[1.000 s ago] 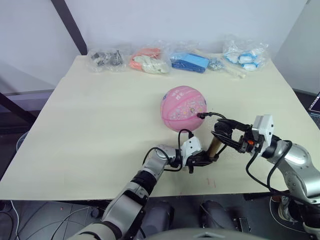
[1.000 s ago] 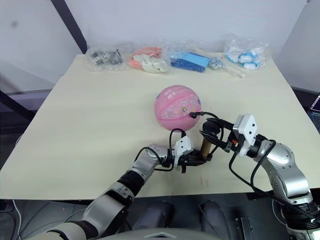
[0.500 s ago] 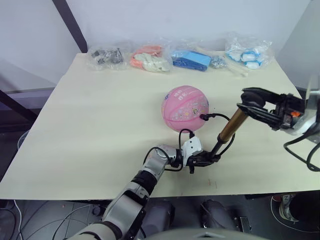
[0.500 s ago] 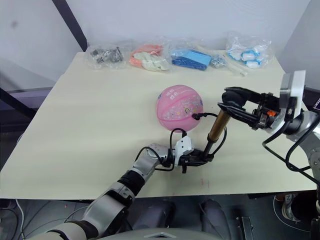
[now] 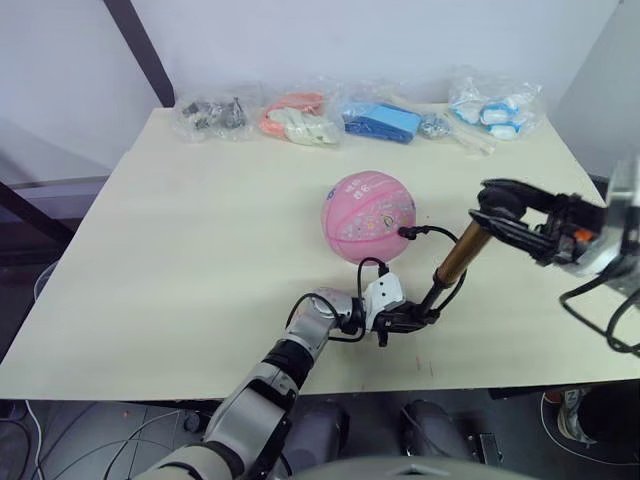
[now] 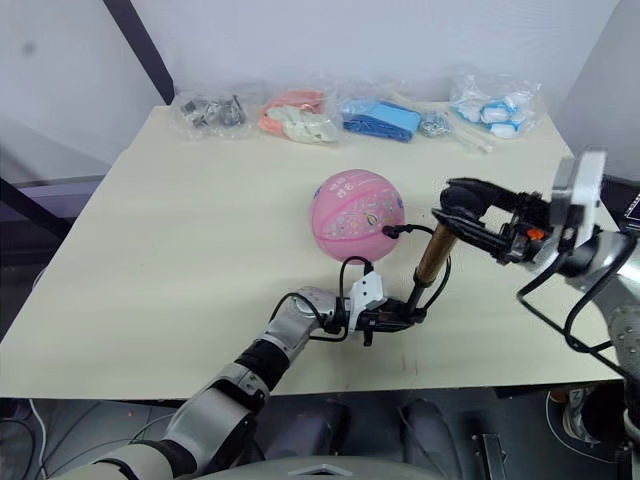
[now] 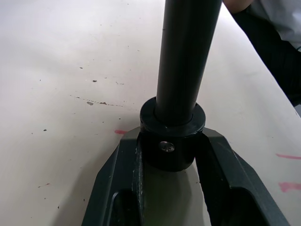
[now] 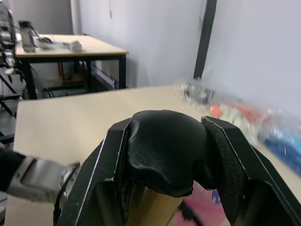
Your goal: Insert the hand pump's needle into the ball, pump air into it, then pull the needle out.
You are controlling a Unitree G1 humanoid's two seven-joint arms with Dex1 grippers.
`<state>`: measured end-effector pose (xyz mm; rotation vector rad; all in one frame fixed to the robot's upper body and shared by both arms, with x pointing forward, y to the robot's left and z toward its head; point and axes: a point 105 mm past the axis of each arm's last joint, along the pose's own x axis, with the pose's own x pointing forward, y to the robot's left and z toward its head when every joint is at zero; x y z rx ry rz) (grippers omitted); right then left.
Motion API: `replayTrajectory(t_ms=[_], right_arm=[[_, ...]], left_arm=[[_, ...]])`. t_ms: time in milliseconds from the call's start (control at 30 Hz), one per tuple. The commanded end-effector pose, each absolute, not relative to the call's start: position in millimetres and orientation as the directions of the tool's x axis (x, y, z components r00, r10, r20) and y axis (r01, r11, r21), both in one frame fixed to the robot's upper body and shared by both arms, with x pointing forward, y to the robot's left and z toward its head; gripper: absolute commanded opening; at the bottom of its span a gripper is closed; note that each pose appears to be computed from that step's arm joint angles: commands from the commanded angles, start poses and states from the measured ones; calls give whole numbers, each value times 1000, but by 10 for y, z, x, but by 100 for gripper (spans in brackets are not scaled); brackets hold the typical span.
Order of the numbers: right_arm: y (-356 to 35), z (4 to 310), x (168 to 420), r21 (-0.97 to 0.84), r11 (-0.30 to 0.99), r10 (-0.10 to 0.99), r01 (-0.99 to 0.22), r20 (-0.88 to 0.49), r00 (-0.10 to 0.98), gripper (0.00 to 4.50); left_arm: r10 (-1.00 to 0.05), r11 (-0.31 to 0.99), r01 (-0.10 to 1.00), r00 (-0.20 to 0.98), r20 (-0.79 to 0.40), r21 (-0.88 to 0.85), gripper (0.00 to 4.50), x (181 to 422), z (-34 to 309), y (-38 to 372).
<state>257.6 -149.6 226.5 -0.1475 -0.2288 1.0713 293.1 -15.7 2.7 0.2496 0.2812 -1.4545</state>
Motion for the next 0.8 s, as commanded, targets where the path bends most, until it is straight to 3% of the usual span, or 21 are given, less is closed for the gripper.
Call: replayTrajectory(t_ms=[33, 200, 400, 533, 800], right_arm=[[-1389, 1864, 2565, -192, 441, 893, -877, -7, 450, 191], [-1355, 1482, 2552, -170, 441, 884, -881, -88, 460, 191], [-1370, 1269, 2504, -169, 445, 875, -880, -126, 467, 191], [-1407, 1561, 2548, -211, 456, 879, -864, -47, 475, 191], [-1591, 2577, 2531, -280, 447, 894, -849, 146, 422, 191]], left_arm=[[-900, 151, 984, 97, -426, -96, 108, 2849, -280, 3], [-899, 156, 983, 101, -425, -96, 108, 2854, -279, 5], [-900, 160, 982, 104, -424, -98, 108, 2848, -284, 9], [-899, 161, 982, 103, -426, -101, 108, 2851, -287, 5], [-900, 158, 982, 101, -423, -101, 108, 2857, -283, -6]])
